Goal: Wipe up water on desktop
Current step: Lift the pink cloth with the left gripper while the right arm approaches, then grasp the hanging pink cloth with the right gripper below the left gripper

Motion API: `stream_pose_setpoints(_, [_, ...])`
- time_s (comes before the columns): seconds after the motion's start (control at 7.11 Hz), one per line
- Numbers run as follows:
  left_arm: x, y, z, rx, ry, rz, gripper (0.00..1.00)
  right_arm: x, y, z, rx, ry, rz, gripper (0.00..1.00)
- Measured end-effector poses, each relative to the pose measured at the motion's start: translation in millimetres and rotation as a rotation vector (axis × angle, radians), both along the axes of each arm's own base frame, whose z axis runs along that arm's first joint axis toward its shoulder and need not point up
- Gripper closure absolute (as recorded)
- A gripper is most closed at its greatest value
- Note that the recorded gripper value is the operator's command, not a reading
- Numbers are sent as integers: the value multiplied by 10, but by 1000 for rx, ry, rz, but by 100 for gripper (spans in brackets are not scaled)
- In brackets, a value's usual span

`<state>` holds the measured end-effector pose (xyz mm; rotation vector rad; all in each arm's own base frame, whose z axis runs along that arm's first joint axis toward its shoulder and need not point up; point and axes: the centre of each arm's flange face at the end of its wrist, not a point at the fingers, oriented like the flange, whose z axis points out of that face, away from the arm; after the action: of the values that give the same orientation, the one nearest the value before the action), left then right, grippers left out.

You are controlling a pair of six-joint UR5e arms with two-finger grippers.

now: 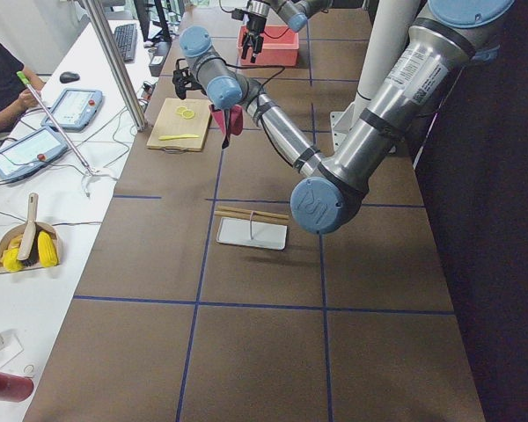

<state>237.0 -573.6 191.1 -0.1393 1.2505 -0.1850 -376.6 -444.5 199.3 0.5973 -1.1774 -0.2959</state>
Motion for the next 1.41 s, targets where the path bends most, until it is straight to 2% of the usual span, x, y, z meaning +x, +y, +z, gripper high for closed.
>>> stream_pose_setpoints(0.28, [366,199,-212,-43,60,22,100,-534,424,-212,81,-43,12,0])
stream_pose_setpoints(0.42, [574,316,-279,-64,86,42,100,-648,534,-297,103,-56,17,0])
stream_pose_setpoints(0.84, [1012,586,-472,-106,116,100,100,-762,660,-453,129,-77,28,0])
stream_pose_setpoints(1.41, [1241,751,-730,-146,133,131,100,-959,852,-512,142,-80,39,0])
